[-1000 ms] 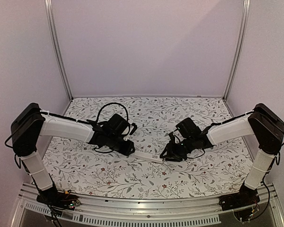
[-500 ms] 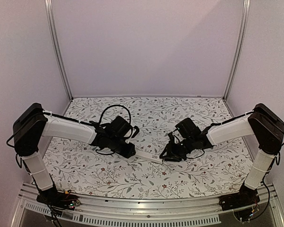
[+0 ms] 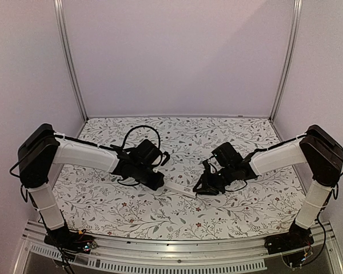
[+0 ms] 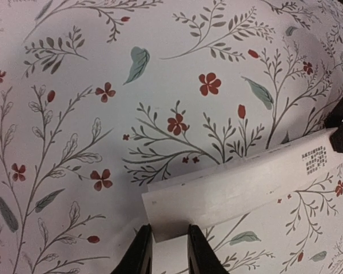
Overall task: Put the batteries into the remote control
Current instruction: Adjust the remote control at the center of the board.
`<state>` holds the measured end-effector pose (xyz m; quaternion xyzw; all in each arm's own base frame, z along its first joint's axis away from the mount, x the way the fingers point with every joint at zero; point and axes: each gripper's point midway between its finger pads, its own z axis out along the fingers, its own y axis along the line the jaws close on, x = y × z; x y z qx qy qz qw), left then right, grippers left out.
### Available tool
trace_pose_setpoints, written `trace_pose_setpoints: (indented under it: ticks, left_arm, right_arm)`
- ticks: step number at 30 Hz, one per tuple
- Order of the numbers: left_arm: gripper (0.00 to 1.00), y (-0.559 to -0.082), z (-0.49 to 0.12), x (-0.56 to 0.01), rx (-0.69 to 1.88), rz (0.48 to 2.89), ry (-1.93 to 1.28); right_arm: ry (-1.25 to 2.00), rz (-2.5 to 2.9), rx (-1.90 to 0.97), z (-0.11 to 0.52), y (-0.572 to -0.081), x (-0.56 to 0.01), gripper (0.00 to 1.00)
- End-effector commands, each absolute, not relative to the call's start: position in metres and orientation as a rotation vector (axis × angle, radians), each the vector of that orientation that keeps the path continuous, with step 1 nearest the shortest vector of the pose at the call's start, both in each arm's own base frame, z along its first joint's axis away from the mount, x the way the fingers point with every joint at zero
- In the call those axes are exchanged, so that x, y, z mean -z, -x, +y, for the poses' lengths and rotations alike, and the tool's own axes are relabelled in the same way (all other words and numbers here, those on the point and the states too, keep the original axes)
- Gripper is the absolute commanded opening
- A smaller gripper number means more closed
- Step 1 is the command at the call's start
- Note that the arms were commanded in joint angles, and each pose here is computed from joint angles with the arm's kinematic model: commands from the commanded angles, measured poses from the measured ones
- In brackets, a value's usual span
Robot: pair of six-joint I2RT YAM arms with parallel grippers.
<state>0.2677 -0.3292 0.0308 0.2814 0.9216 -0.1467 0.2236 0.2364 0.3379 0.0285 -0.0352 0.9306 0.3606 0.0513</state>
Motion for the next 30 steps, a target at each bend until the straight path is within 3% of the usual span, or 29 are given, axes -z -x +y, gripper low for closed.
trace_pose_setpoints:
  ticks: [1, 22, 30]
  left_arm:
    - [0.22, -0.254, -0.341, -0.021, 0.389, 2.551, -0.899]
    - [0.18, -0.208, -0.361, 0.012, 0.401, 2.64, -1.177]
    - [0.22, -0.236, -0.347, -0.012, 0.355, 2.628, -1.05]
  right_arm:
    - [0.121, 2.865, -1.067, 0.336, -0.231, -0.02, 0.26]
    - [0.114, 2.845, -1.072, 0.331, -0.239, -0.027, 0.25]
    - [0.223, 2.805, -0.953, 0.318, -0.247, -0.046, 0.39]
